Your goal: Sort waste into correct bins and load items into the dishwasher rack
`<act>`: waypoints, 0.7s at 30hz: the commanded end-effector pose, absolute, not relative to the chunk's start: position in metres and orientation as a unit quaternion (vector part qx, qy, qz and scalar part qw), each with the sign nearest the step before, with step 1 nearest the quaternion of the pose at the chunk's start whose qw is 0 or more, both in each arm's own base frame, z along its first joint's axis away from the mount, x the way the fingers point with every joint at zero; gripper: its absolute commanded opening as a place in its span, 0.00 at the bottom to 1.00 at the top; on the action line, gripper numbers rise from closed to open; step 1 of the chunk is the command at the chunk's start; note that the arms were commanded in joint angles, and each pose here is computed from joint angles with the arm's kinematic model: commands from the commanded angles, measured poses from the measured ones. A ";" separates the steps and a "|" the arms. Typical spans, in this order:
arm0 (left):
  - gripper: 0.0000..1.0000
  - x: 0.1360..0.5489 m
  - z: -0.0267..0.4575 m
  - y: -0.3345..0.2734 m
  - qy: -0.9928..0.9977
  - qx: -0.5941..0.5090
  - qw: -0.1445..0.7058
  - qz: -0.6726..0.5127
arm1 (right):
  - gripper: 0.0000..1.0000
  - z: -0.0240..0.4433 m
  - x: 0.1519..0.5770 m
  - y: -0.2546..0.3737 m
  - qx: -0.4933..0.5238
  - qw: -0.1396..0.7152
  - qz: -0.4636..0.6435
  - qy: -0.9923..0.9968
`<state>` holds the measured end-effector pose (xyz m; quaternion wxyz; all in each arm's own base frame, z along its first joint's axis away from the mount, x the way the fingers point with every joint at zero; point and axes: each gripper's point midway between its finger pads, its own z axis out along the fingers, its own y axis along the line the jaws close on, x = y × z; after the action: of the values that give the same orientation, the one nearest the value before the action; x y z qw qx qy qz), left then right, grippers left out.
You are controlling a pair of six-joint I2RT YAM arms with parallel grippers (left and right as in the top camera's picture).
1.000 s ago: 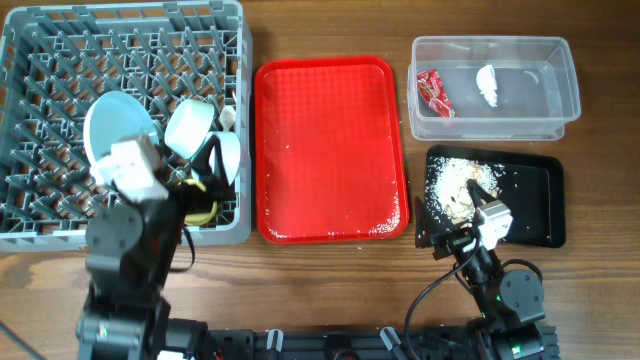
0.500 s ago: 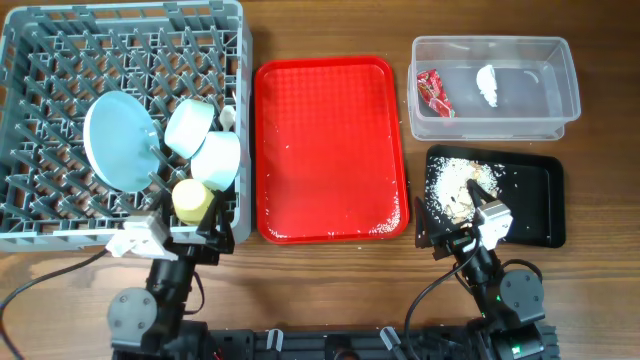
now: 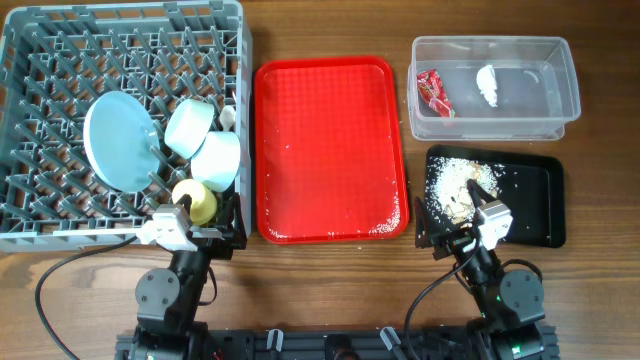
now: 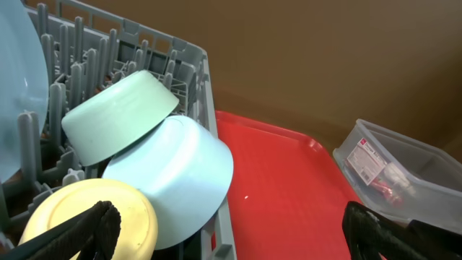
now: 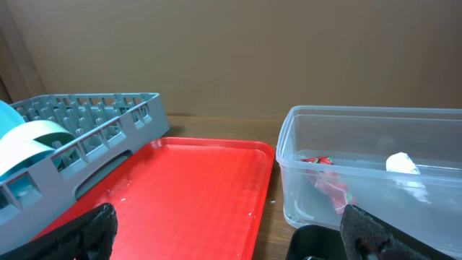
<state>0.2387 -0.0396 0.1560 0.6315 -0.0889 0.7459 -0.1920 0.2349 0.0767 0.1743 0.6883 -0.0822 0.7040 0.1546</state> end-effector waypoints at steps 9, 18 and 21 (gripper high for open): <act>1.00 0.239 0.162 -0.043 0.736 -0.075 0.643 -0.197 | 1.00 0.176 0.234 0.077 -0.081 0.691 0.159 0.700; 1.00 0.238 0.154 -0.043 0.747 -0.076 0.632 -0.194 | 1.00 0.176 0.234 0.077 -0.081 0.691 0.159 0.700; 1.00 0.238 0.154 -0.043 0.747 -0.076 0.632 -0.194 | 1.00 0.176 0.234 0.077 -0.081 0.691 0.159 0.700</act>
<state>0.2387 -0.0405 0.1554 0.6307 -0.0875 0.7464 -0.1937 0.2349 0.0767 0.1743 0.6883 -0.0822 0.7040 0.1546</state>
